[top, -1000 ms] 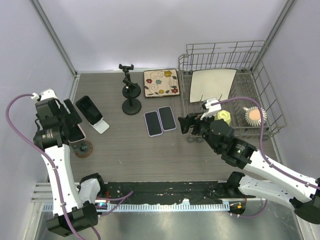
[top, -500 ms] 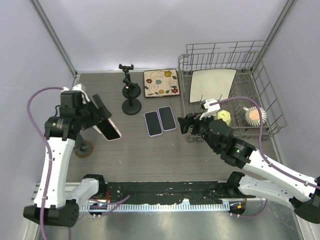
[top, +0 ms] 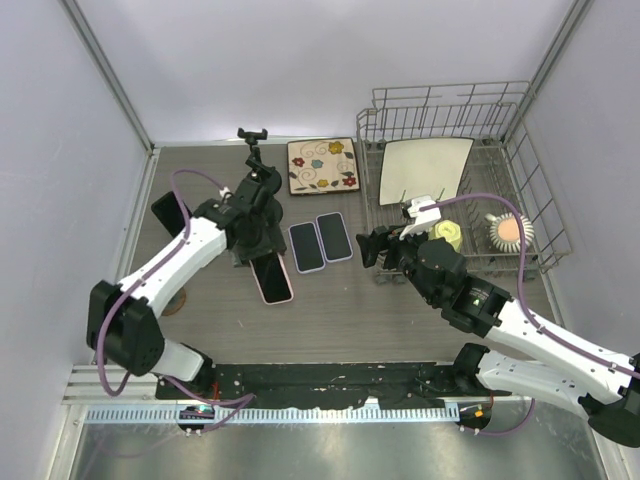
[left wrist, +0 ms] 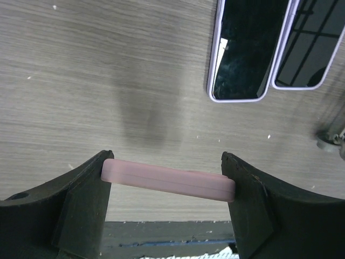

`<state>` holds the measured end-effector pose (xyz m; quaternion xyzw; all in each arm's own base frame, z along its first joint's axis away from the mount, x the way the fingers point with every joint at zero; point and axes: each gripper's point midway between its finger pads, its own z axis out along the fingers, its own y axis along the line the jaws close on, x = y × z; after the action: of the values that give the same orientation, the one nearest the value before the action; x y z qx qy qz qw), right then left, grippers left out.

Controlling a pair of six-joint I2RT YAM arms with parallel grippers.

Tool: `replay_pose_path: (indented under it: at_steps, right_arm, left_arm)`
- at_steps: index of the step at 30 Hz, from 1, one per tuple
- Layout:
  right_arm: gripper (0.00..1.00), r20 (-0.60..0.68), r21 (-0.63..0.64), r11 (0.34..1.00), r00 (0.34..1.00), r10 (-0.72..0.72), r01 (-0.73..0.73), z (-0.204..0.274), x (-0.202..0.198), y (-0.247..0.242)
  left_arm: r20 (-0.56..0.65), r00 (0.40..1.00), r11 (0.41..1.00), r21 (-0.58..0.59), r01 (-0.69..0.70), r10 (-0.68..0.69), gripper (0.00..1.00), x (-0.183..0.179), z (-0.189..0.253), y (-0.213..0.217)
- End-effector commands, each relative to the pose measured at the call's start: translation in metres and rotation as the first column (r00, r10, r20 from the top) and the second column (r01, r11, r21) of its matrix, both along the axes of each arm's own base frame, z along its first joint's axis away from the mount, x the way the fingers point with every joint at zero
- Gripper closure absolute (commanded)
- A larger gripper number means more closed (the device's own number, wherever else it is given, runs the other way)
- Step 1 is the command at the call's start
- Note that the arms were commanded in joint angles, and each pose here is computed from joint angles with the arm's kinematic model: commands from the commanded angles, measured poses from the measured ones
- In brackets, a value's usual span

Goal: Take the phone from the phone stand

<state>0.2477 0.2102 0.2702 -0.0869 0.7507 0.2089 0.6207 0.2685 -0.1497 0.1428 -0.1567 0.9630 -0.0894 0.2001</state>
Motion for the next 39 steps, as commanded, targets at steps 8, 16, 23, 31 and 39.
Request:
replay_pose_path:
  at_steps: [8, 16, 23, 31, 39]
  right_arm:
    - [0.17, 0.074, 0.022, 0.998, 0.996, -0.054, 0.053, 0.022, 0.004, -0.012]
    - [0.17, 0.083, 0.005, 0.998, 0.995, -0.062, 0.062, 0.021, 0.006, -0.013]
    - [0.17, 0.085, -0.014, 0.997, 0.994, -0.069, 0.07, 0.02, 0.008, -0.013]
    - [0.18, 0.081, -0.022, 0.998, 0.995, -0.062, 0.064, 0.018, 0.009, -0.011]
    - [0.17, 0.081, -0.019, 0.998, 0.995, -0.059, 0.061, 0.018, 0.008, -0.011]
  left_arm:
    - [0.101, 0.992, 0.994, 0.073, -0.082, 0.074, 0.71, 0.06, -0.04, -0.011]
    - [0.103, 0.992, 0.978, 0.189, -0.086, 0.067, 0.6, 0.085, -0.075, -0.004]
    - [0.137, 0.987, 0.971, 0.212, -0.113, 0.085, 0.45, 0.097, -0.089, -0.002]
    - [0.153, 0.983, 0.966, 0.223, -0.134, 0.101, 0.33, 0.107, -0.101, -0.002]
    - [0.165, 0.98, 0.97, 0.195, -0.143, 0.111, 0.08, 0.107, -0.093, -0.005]
